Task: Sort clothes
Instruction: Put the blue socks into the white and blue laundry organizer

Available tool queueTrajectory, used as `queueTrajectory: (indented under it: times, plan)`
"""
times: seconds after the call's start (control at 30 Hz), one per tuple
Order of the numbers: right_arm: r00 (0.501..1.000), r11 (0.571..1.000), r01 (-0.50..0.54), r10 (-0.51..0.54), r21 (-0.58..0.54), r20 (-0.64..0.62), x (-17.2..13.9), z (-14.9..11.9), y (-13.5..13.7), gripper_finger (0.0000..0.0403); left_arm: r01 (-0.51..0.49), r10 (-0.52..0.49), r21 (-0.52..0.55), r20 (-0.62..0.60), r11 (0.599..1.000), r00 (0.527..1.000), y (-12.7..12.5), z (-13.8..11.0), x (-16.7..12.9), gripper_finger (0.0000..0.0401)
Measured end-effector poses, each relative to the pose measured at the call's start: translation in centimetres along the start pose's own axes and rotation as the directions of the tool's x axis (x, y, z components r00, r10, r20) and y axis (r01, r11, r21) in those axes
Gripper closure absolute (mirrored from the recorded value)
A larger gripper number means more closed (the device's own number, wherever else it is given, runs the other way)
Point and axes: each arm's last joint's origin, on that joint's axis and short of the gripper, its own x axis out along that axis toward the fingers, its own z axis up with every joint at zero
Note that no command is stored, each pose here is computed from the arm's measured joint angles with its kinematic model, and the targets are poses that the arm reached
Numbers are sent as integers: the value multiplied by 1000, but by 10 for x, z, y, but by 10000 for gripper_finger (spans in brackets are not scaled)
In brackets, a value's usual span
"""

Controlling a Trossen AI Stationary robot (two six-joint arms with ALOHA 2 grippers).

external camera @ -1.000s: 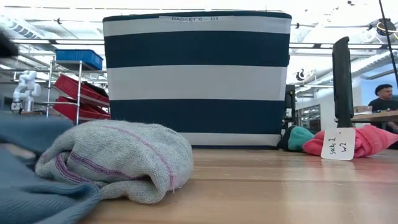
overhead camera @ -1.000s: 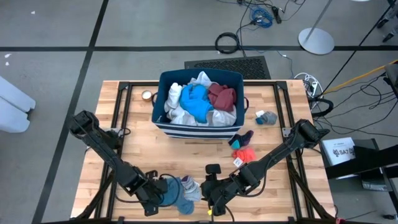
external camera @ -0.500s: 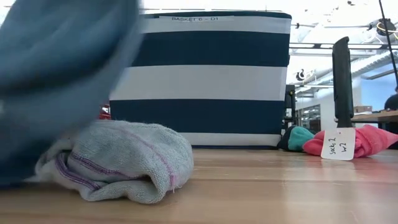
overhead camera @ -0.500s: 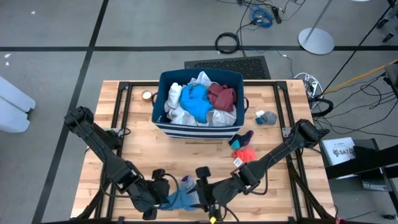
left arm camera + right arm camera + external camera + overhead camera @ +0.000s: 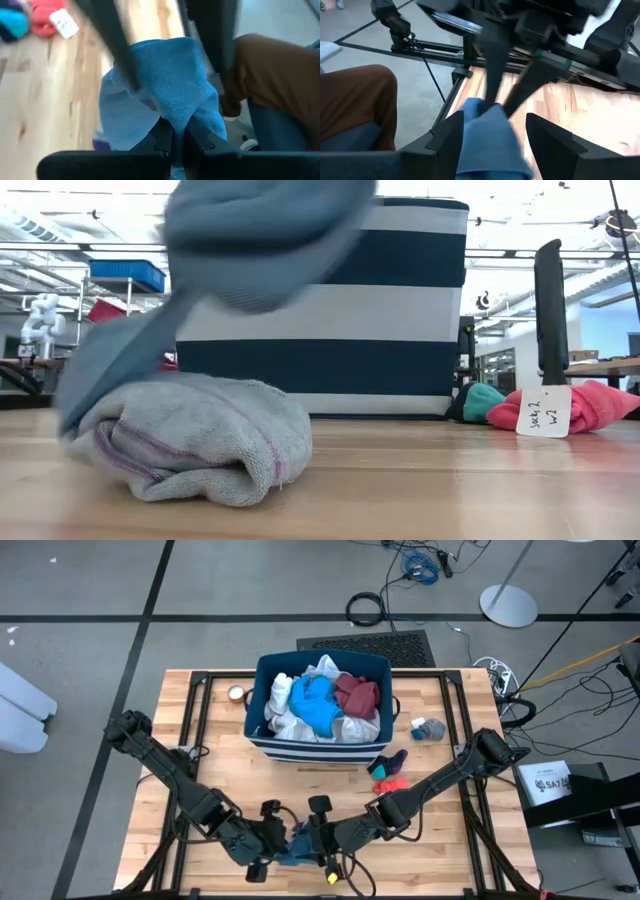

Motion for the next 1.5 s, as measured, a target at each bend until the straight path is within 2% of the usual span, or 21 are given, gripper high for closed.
queueTrajectory:
  times: [0.1,0.3,0.53,0.63,0.7,0.87,0.9,1.07,1.17,1.3,1.4,1.5]
  plan:
    - [1000,1000,6,-6,12,-21,1,-2,-4,202,28,-28,2,18,1000,999,2,5,1,382]
    - [997,999,15,-11,52,-76,1,-7,-5,202,23,-23,19,14,1000,1000,4,5,2,381]
    - [995,996,-29,37,88,-93,1,-8,-4,207,18,-18,21,15,1000,1000,6,6,2,381]
    - [995,996,-29,37,87,-93,1,-8,-4,234,14,-14,17,18,1000,1000,7,7,3,381]
    - [995,996,-30,37,79,-93,1,-8,-4,265,11,-11,14,19,1000,1000,8,7,3,381]
    - [995,997,-28,35,72,-94,1,-8,-4,376,-9,7,69,25,998,1000,8,7,3,359]
    - [995,997,-27,33,67,-98,1,-9,-4,387,-9,7,84,24,996,1000,8,7,3,347]
    - [987,998,-12,23,65,-160,0,-15,-5,392,-20,20,104,-1,994,1000,9,4,2,275]
    - [977,999,7,4,50,-212,-3,-18,-7,398,-39,49,124,-81,992,995,16,-2,-7,243]
    - [979,997,69,-61,36,-194,-18,-7,-13,398,-102,120,124,-144,987,982,27,-7,-31,230]
    - [985,994,108,-106,10,-138,-38,11,-20,398,-206,224,153,-108,966,969,33,-8,-49,228]
    - [981,981,191,-192,-37,-38,-69,36,-32,398,-321,333,206,-24,925,943,37,-11,-66,228]
